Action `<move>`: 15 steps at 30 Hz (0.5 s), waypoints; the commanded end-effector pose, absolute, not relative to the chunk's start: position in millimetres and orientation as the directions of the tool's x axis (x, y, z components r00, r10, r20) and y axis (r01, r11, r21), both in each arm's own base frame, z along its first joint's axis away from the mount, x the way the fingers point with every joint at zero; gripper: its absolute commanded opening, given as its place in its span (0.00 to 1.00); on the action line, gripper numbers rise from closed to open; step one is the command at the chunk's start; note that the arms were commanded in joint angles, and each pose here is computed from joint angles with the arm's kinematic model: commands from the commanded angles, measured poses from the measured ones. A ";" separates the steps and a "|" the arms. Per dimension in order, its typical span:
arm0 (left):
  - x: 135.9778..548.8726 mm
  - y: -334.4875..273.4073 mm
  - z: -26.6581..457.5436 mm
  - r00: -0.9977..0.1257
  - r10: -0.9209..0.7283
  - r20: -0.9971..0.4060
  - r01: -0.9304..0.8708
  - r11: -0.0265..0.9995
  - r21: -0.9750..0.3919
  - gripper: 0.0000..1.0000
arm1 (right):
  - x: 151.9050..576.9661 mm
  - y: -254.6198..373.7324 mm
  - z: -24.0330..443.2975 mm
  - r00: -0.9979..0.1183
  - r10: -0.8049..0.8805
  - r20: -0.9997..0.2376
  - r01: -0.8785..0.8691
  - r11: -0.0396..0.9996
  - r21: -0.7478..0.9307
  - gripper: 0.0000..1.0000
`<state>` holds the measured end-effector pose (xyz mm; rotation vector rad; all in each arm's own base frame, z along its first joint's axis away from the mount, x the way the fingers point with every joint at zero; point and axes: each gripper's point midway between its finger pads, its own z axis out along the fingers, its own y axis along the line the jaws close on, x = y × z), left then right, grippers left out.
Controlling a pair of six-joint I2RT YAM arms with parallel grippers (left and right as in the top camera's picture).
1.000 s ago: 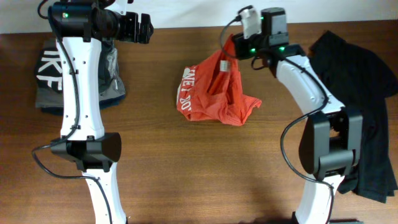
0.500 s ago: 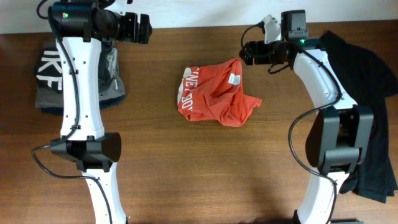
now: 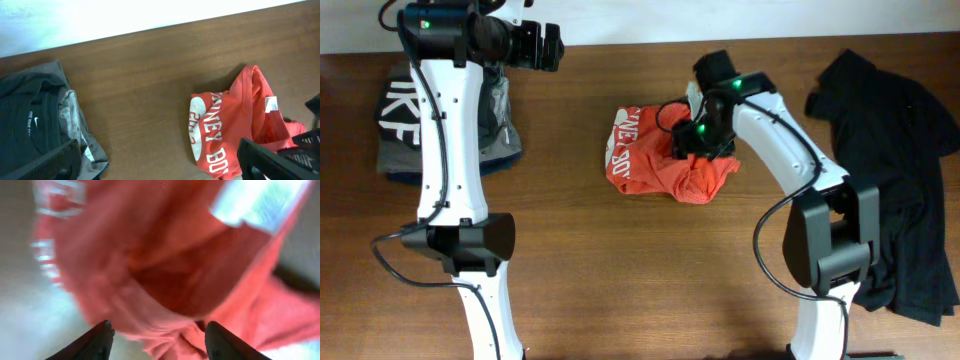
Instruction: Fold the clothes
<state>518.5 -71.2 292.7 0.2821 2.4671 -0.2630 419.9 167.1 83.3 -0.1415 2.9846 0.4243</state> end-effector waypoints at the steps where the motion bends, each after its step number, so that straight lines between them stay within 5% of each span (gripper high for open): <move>1: 516.2 -69.1 296.8 -0.770 0.152 -0.620 0.272 0.957 -0.103 0.99 | 424.2 138.2 73.9 -0.981 0.133 -0.140 0.113 0.983 0.143 0.63; 7: 514.6 -69.0 295.5 -0.775 0.153 -0.613 0.271 0.957 -0.105 0.99 | 429.7 138.4 66.9 -0.974 0.154 -0.164 0.129 0.980 0.151 0.59; 12: 514.3 -69.0 295.3 -0.776 0.153 -0.612 0.272 0.957 -0.105 0.99 | 426.0 135.3 66.8 -0.977 0.157 -0.148 0.135 0.980 0.146 0.10; 15: 514.3 -68.7 295.4 -0.776 0.153 -0.612 0.271 0.957 -0.104 0.99 | 420.0 127.5 66.3 -0.978 0.169 -0.118 0.153 0.979 0.135 0.04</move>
